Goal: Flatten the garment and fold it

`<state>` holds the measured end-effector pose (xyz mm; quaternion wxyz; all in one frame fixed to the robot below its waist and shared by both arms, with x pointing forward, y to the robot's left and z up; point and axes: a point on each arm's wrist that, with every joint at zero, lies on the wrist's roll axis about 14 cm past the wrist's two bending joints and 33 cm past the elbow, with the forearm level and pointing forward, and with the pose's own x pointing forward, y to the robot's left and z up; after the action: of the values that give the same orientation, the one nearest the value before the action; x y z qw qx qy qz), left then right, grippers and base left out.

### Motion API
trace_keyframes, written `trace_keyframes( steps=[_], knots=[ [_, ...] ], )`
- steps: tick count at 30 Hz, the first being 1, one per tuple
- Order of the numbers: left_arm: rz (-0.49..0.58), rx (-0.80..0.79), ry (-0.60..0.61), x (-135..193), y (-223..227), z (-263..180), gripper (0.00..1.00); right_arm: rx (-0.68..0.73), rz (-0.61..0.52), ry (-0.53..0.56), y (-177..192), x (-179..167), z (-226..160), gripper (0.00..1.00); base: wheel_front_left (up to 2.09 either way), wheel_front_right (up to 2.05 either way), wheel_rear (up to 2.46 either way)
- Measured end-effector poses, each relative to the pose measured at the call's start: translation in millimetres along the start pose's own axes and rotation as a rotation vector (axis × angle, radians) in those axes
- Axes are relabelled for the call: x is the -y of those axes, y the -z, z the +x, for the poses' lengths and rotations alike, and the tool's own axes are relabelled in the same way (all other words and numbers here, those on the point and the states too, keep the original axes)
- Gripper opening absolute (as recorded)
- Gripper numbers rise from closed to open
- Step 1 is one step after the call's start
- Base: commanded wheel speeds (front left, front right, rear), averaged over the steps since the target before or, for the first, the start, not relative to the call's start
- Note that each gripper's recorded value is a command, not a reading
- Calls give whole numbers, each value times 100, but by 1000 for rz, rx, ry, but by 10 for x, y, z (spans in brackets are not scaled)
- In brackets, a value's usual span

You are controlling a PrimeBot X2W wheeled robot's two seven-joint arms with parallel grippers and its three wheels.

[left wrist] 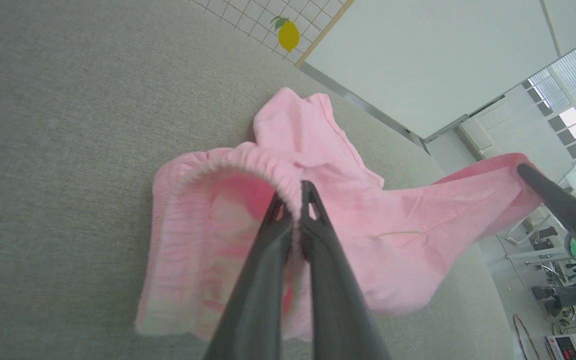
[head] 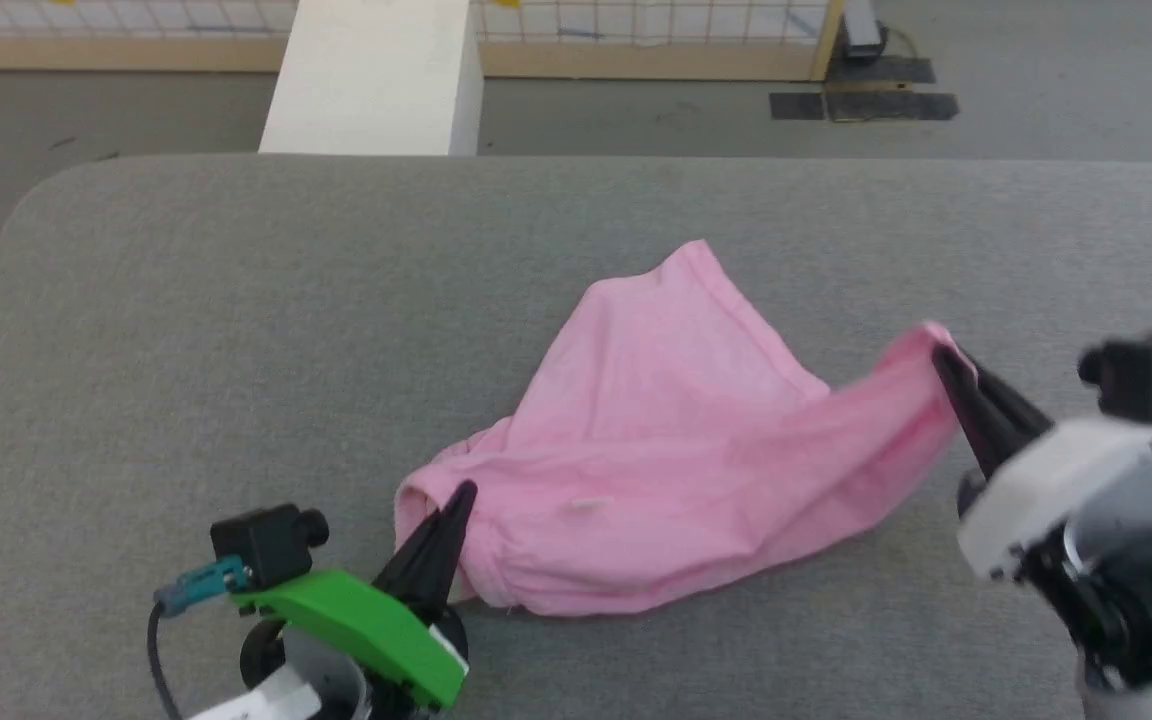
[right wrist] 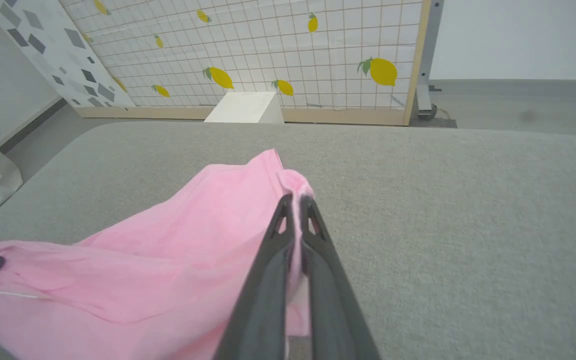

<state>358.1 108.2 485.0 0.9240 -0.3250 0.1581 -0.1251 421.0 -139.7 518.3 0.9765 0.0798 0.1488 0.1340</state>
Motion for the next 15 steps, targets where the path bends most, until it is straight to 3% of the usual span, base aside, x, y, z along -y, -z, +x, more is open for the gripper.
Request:
trace_keyframes(
  steps=[8,15],
  knots=[
    [-60,105,-131,-387,-143,230,0,-7,-114,-119,-293,-251,904,0,0,0,0],
    [-101,126,-237,-737,-65,367,0,-171,-194,-169,56,-348,1553,0,0,0,0]
  ],
)
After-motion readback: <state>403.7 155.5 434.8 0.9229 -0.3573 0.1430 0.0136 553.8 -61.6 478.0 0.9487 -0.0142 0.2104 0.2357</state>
